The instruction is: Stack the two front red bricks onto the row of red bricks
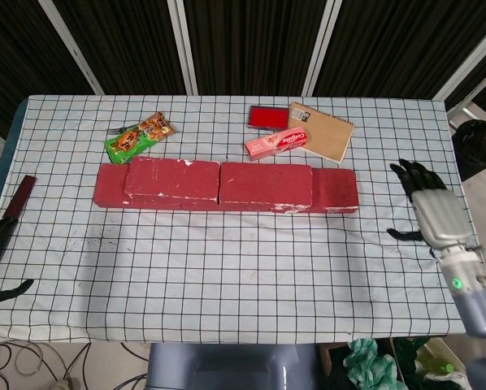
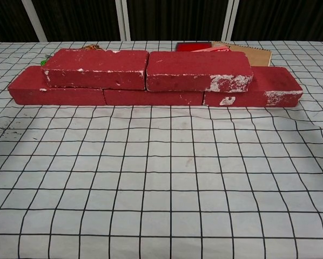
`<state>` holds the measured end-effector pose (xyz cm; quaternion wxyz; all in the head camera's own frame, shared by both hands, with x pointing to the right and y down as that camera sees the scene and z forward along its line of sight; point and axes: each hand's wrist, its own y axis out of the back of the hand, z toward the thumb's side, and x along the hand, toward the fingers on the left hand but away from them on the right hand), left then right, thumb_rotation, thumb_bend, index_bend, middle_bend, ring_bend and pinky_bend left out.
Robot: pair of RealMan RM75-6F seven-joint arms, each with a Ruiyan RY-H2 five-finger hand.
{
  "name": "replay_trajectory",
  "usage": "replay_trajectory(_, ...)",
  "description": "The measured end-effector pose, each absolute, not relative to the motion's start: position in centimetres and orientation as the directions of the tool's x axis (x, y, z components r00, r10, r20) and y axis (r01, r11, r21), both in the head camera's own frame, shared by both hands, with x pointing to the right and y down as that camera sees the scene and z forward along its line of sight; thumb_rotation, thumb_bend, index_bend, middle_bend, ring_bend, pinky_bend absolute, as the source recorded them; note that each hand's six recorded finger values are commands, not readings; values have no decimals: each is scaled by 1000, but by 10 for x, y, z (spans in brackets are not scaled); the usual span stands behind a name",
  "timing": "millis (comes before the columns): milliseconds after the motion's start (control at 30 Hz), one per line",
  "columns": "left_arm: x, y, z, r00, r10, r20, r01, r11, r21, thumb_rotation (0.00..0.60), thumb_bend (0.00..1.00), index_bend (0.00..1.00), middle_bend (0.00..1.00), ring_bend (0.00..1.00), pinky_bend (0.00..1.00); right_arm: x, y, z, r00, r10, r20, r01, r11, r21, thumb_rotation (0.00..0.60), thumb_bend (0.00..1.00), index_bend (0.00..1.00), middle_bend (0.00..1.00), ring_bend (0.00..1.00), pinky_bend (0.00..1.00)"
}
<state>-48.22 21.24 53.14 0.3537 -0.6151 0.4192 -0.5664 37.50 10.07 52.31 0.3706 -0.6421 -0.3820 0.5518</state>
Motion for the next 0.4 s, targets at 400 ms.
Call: replay_trajectory(400,-475,217,529,55,-916,398,-104,-402,-910,600,0,46,49,0,0,421,242,543,6,930,-367,83,-366,-927,600,68,46,14,0,98)
